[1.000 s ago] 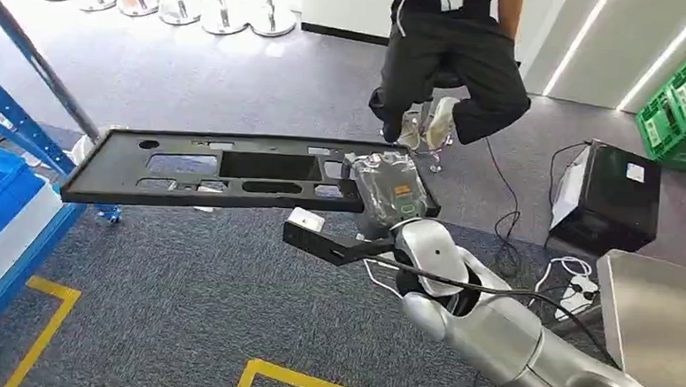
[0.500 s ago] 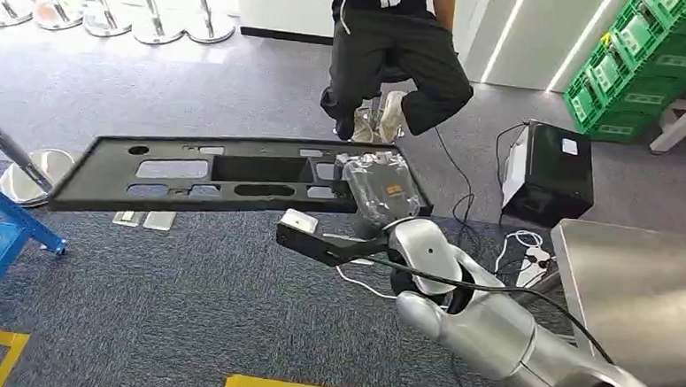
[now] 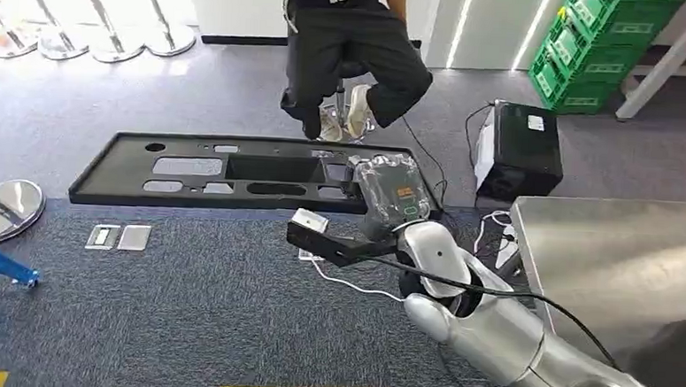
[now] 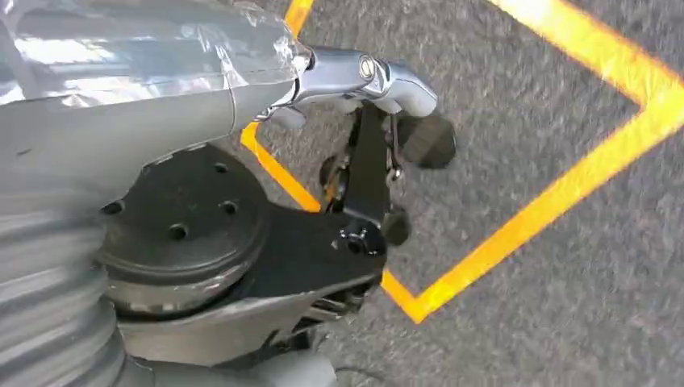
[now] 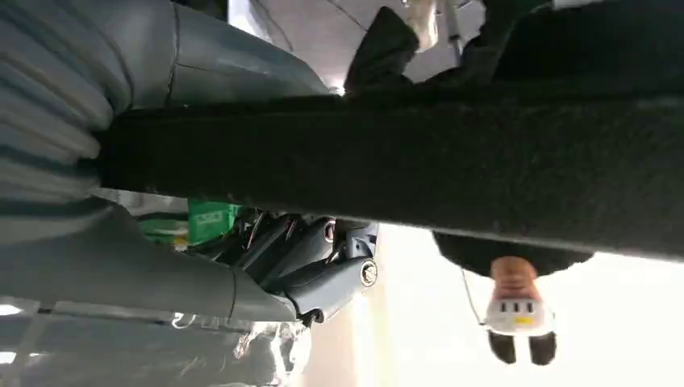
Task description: Take the parts from the cabinet and place them on the table.
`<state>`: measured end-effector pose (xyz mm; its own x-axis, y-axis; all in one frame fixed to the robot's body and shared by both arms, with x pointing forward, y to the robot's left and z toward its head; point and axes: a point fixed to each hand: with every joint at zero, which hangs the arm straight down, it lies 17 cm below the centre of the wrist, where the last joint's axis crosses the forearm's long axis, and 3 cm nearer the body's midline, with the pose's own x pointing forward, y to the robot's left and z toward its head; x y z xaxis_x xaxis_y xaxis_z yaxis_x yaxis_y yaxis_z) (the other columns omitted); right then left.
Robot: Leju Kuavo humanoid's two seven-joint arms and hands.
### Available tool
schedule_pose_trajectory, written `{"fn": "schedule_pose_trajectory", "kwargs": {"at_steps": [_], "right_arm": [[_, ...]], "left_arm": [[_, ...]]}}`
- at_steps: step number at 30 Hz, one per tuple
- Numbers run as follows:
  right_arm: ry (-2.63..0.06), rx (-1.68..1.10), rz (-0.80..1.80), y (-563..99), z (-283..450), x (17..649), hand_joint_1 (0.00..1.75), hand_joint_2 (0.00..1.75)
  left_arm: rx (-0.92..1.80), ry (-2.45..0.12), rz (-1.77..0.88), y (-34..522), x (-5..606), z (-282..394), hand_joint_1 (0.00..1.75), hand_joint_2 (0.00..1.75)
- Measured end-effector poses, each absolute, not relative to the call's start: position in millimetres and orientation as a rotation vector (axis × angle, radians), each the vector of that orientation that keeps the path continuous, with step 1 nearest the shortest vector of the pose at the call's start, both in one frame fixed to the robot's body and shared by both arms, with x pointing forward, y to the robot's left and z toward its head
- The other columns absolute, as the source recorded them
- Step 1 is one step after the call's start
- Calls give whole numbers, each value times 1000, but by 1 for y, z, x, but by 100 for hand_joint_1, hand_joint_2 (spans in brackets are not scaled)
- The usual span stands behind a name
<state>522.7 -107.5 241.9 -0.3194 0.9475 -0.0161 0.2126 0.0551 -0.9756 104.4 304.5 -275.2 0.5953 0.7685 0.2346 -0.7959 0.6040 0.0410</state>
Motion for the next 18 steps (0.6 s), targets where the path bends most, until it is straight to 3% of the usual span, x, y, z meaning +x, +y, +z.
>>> {"fn": "schedule_pose_trajectory", "kwargs": {"at_steps": [18], "right_arm": [[-1615,-1186,1321,-110,238,523,175,175]], "left_arm": [[153,-205,892,307,104,-275,0,175]]}}
